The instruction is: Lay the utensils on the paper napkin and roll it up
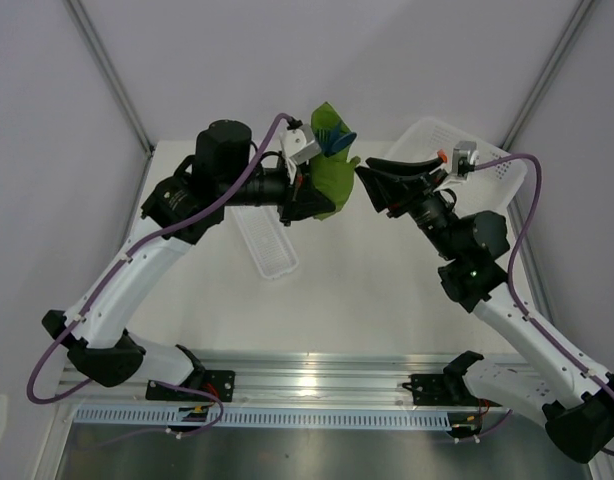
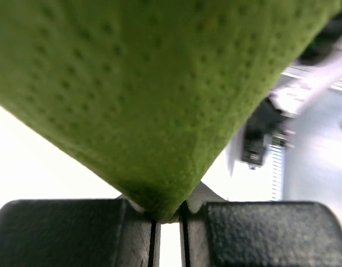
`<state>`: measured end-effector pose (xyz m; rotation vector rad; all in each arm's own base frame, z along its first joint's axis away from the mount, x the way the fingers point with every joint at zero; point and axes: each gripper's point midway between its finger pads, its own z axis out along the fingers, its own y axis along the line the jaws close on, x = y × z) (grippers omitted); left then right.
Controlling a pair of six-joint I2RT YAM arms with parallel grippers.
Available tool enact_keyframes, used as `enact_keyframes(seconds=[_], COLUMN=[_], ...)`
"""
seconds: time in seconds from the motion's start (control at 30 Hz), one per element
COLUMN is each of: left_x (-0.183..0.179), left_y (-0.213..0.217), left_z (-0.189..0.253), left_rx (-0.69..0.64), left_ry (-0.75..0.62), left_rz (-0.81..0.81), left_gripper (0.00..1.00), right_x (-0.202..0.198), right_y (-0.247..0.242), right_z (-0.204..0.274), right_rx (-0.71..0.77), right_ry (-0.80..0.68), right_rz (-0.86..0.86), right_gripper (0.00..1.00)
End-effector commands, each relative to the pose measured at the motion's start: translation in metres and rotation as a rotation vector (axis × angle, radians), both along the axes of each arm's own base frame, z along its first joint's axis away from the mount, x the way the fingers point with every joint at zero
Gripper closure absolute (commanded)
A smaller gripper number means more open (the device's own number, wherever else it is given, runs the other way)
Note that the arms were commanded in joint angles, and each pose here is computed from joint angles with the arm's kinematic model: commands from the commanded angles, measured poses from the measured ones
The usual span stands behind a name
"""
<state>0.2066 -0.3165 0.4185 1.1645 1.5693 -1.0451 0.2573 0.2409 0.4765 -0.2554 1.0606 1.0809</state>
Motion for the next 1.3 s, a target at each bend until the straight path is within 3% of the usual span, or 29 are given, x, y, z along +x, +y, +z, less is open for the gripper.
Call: enact_keyframes(seconds=[0.0, 0.17, 0.27, 0.3, 0.4, 0.47, 0.63, 0.83, 1.27], left_x=[0.029, 0.052, 0.062, 0.065, 0.070, 0.068, 0.064, 0.050, 0.024], left_y=[0.017, 0.024, 0.028, 0.028, 0.029, 0.026, 0.024, 0.022, 0.016], left_z=[0.012, 0.009, 0.011, 0.011, 0.011, 0.008, 0.000, 0.000, -0.001], left_rx=[0.019, 0.041, 0.041, 0.043, 0.049, 0.051, 0.066, 0.056, 0.039], left_ry=[-0.057, -0.077, -0.097, -0.102, -0.108, -0.099, -0.078, -0.069, -0.056], left_rz=[0.214, 0.331, 0.384, 0.396, 0.416, 0.398, 0.375, 0.308, 0.172], left_gripper=[0.99, 0.99, 0.99, 0.99, 0.99, 0.99, 0.99, 0.99, 0.99], right_x=[0.003, -0.001, -0.006, -0.009, -0.028, -0.042, -0.055, -0.042, -0.013], right_y=[-0.017, -0.036, -0.040, -0.039, -0.018, 0.007, 0.039, 0.046, 0.047], right_z=[0.008, -0.012, -0.025, -0.027, -0.029, -0.027, 0.004, 0.027, 0.019], right_rx=[0.011, -0.075, -0.174, -0.194, -0.247, -0.270, -0.207, -0.117, -0.093], right_ry=[0.048, 0.121, 0.149, 0.146, 0.092, 0.032, -0.069, -0.092, -0.039], right_rz=[-0.084, -0.175, -0.192, -0.185, -0.062, 0.063, 0.193, 0.180, 0.145], right_gripper=[0.54, 0.57, 0.67, 0.74, 0.77, 0.76, 0.73, 0.75, 0.71])
